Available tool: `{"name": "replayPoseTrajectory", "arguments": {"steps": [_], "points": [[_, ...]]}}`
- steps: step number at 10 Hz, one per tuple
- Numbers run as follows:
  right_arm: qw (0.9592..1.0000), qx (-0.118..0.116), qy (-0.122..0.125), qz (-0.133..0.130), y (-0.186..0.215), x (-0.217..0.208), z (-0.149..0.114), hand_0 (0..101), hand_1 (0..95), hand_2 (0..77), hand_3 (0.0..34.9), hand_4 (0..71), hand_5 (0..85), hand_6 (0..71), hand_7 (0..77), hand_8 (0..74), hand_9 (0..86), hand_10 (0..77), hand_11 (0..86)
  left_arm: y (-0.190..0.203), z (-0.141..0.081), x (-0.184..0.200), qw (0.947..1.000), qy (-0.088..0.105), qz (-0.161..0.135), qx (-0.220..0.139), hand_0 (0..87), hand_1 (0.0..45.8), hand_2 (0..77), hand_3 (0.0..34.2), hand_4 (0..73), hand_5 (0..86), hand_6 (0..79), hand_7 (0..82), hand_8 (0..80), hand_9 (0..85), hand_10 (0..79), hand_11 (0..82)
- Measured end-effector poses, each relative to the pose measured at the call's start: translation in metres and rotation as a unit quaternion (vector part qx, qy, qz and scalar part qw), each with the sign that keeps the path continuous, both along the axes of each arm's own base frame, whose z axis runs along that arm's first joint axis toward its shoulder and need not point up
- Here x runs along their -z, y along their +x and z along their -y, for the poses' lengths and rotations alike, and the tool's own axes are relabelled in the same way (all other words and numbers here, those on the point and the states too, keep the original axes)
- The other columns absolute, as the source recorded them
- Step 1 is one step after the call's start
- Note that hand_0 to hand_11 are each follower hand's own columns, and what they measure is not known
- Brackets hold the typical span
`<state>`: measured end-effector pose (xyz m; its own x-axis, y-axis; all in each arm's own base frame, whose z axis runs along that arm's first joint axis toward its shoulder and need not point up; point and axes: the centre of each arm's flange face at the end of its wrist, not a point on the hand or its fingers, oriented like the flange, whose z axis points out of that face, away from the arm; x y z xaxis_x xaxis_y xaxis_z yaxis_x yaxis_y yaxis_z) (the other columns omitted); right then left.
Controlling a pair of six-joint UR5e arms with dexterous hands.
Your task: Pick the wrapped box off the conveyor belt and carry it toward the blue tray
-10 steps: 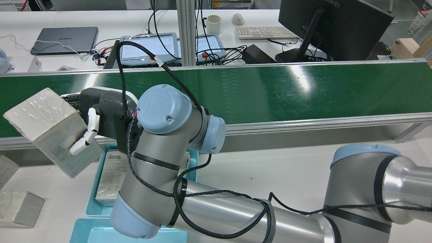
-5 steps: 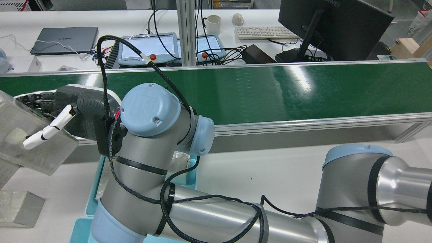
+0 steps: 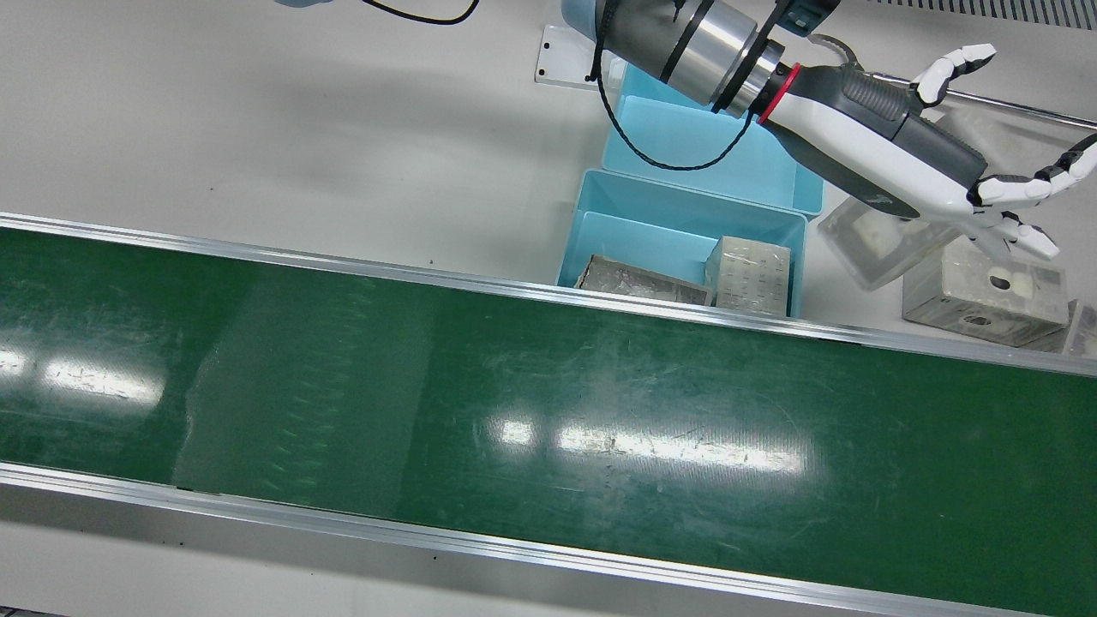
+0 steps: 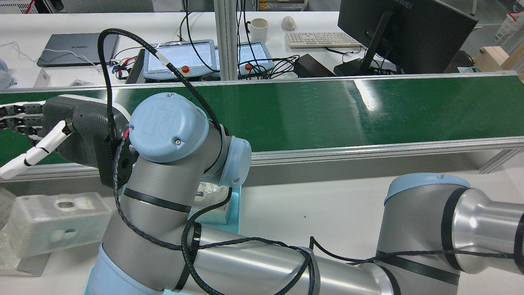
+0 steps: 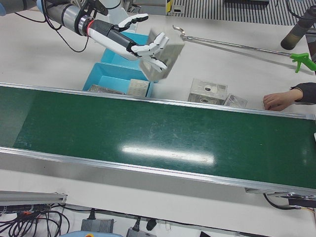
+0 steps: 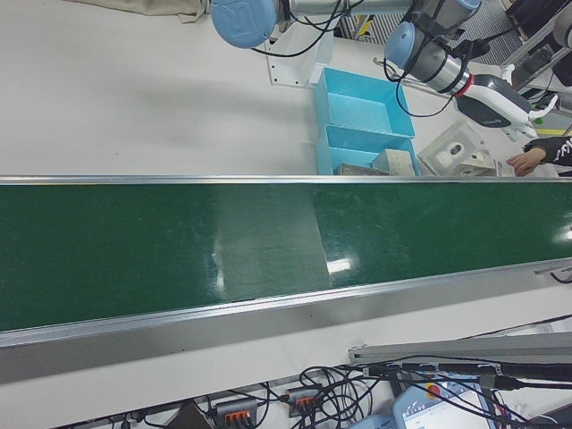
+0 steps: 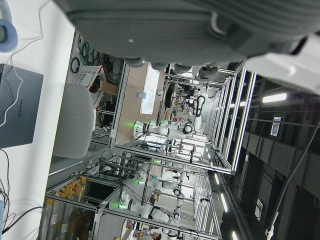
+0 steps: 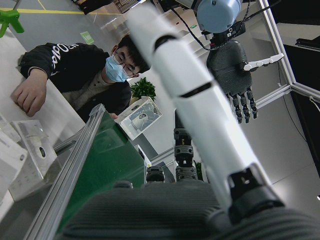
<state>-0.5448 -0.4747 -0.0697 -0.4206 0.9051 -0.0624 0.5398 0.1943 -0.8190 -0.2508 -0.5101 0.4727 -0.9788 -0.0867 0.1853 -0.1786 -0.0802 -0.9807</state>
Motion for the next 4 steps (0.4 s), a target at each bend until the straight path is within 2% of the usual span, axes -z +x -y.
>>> {"name": "replayPoseTrajectory", "arguments": {"steps": [1, 2, 3, 4], "points": [[1.0, 0.0, 0.002, 0.003, 0.0016, 0.0027, -0.001, 63, 27.8, 18.0, 2.6, 27.3, 26.2, 18.0, 24.5, 2.2, 4.4, 0.0, 0.5, 0.0, 0.0, 0.0, 1.0, 0.0, 0.0, 0.0, 0.0, 0.0, 0.5, 0.0, 0.0, 1.1, 0.5, 0.5, 0.5, 0.5, 0.5, 0.5], [1.0, 0.0, 0.002, 0.004, 0.0026, 0.0032, -0.0017, 58, 19.1, 9.8, 10.1, 24.5, 18.0, 14.7, 21.8, 2.2, 2.7, 0.0, 0.5, 0.0, 0.0, 0.0, 1.0, 0.0, 0.0, 0.0, 0.0, 0.0, 1.1, 0.0, 0.0, 1.1, 0.5, 0.5, 0.5, 0.5, 0.5, 0.5], [1.0, 0.0, 0.003, 0.004, 0.0033, 0.0019, -0.0021, 58, 19.1, 9.8, 10.1, 24.5, 18.0, 14.7, 21.8, 2.2, 2.7, 0.0, 0.5, 0.0, 0.0, 0.0, 1.0, 0.0, 0.0, 0.0, 0.0, 0.0, 1.1, 0.0, 0.0, 1.1, 0.5, 0.5, 0.5, 0.0, 0.0, 0.5], [1.0, -0.001, 0.001, 0.001, 0.0042, -0.0068, -0.0009, 57, 20.7, 8.2, 16.2, 24.0, 18.0, 14.7, 21.8, 2.2, 2.7, 0.0, 0.5, 0.0, 0.0, 0.0, 1.0, 0.0, 0.0, 0.0, 0.0, 0.0, 1.1, 0.0, 0.0, 1.1, 0.5, 0.5, 0.5, 0.0, 0.0, 0.5]]}}
